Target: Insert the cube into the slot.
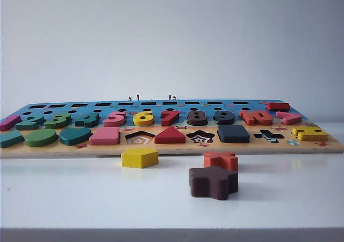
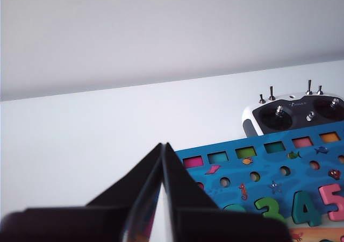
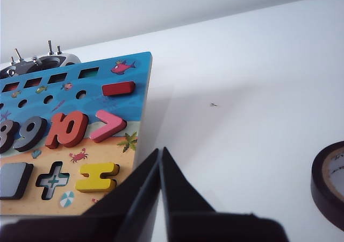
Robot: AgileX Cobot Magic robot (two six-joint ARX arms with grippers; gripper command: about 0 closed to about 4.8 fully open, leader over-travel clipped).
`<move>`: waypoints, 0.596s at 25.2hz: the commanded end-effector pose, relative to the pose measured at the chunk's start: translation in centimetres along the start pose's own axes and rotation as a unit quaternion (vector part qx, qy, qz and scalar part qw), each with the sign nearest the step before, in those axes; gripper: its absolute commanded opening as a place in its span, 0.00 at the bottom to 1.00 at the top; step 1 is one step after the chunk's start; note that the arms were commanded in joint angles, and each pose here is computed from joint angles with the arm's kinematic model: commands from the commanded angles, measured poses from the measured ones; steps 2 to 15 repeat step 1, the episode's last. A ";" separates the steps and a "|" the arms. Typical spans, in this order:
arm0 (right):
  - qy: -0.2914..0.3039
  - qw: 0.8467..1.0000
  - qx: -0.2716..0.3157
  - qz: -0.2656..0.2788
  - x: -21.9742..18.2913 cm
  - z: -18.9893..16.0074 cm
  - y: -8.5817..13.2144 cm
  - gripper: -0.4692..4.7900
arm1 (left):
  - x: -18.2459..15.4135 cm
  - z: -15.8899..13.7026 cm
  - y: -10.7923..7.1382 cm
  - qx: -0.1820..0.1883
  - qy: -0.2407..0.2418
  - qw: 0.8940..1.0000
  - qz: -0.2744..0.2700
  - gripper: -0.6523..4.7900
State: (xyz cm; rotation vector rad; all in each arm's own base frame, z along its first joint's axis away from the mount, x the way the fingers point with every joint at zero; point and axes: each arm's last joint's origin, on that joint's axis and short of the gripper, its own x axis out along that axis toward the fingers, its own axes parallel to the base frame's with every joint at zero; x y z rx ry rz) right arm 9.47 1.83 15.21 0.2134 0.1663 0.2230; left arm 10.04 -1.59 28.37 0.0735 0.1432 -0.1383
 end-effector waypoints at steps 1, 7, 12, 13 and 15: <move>0.002 1.000 0.004 -0.003 0.0 0.0 0.0 0.08 | 0.0 -0.3 0.0 -0.001 -0.026 1.000 0.007 0.15; 0.002 1.000 0.004 -0.003 0.0 0.0 0.0 0.08 | 0.0 -0.3 0.0 -0.001 -0.026 1.000 0.007 0.15; 0.002 1.000 0.004 -0.003 0.0 0.0 0.0 0.08 | 0.0 -0.3 0.0 -0.001 -0.026 1.000 0.007 0.15; 0.002 1.000 0.004 -0.003 0.0 0.0 0.0 0.08 | 0.0 -0.3 0.0 -0.001 -0.026 1.000 0.007 0.15; 0.002 1.000 0.004 -0.003 0.0 0.0 0.0 0.08 | 0.0 -0.3 0.0 -0.001 -0.026 1.000 0.007 0.15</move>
